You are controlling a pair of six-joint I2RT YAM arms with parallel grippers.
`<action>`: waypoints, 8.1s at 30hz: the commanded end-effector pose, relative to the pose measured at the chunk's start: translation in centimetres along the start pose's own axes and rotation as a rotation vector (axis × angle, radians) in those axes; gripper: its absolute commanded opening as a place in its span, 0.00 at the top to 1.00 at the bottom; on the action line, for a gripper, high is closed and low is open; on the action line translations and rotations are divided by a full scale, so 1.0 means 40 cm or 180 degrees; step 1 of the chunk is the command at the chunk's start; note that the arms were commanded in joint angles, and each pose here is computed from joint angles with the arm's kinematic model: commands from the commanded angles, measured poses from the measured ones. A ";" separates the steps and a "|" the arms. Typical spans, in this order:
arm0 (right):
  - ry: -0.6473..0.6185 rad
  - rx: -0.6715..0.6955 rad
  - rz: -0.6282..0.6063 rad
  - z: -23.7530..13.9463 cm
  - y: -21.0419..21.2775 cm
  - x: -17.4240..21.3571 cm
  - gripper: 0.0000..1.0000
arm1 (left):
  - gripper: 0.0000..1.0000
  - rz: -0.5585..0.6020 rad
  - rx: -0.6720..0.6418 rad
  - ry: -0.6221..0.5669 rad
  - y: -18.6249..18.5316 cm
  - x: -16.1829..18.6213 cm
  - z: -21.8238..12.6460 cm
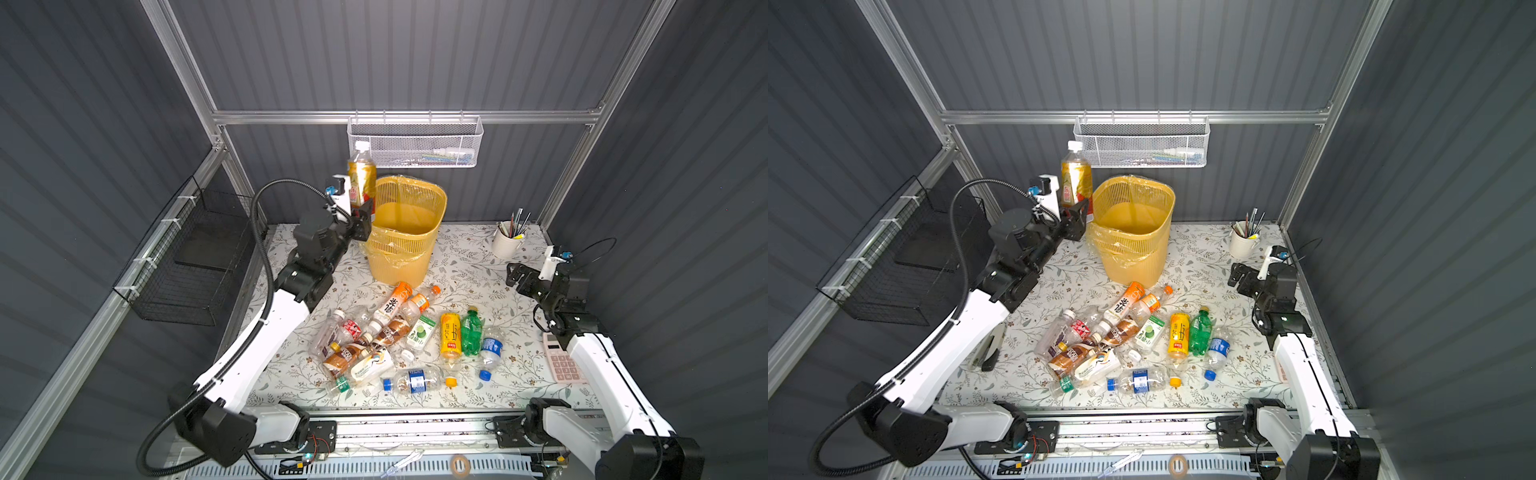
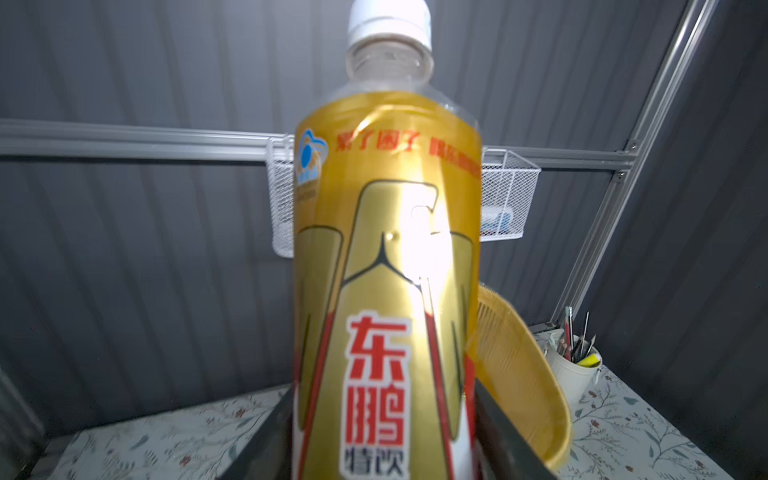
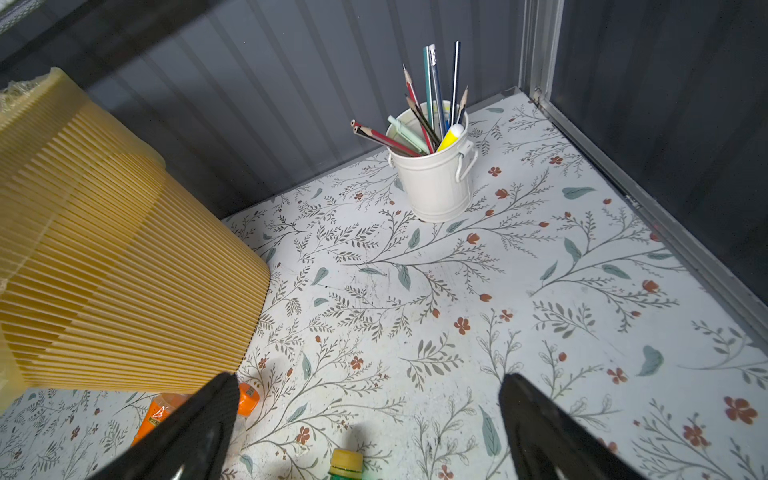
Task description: Throw the plastic bottles in the bin
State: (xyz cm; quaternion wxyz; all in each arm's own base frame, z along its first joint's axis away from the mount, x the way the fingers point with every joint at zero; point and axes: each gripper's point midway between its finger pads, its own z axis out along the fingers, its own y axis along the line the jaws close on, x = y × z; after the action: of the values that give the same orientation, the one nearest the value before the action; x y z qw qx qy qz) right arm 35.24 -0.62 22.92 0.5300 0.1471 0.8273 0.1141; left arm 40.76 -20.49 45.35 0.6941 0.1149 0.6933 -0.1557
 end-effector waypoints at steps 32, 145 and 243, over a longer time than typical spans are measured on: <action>0.1151 0.0237 0.0825 -0.018 -0.042 0.242 0.01 | 0.00 0.0129 -0.0633 0.0777 0.081 0.272 -0.112; 0.0666 0.0202 0.0548 -0.182 0.052 0.197 0.01 | 0.09 -0.0466 -0.1598 0.3878 0.245 0.885 -0.496; 0.1079 -0.0077 0.1081 -0.196 0.032 0.304 0.03 | 0.00 -0.0370 -0.0477 0.0799 0.077 0.067 -0.173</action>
State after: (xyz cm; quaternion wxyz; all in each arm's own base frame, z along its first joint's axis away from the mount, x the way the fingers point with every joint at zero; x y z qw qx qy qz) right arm 24.14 4.26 16.97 0.3780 0.2465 0.8642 0.2227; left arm 36.12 -16.61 44.93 0.6157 0.0559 0.7708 -0.1539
